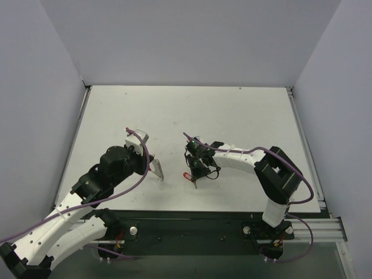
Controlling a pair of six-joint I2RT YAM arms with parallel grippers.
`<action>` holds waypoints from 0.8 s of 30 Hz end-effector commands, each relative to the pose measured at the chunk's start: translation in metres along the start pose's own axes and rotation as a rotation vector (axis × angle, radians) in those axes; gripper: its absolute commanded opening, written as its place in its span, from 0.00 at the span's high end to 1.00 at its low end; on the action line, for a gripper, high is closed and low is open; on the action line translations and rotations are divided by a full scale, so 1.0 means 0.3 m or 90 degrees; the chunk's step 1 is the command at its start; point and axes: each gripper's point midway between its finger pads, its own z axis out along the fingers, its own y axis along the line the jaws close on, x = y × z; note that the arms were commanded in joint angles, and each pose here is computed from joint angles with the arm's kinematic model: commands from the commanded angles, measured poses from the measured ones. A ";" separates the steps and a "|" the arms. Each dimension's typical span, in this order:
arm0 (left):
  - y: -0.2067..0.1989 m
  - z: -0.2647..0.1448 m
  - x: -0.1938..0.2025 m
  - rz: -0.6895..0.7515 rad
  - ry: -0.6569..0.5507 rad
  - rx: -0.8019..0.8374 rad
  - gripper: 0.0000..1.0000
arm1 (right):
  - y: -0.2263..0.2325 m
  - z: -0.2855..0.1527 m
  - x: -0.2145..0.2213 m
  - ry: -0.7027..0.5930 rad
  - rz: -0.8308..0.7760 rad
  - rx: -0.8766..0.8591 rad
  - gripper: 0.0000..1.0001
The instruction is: Put the keys on the keyring
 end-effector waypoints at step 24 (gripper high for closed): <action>-0.027 -0.015 -0.108 0.005 -0.055 0.022 1.00 | 0.038 -0.222 -0.115 -0.136 0.014 -0.132 1.00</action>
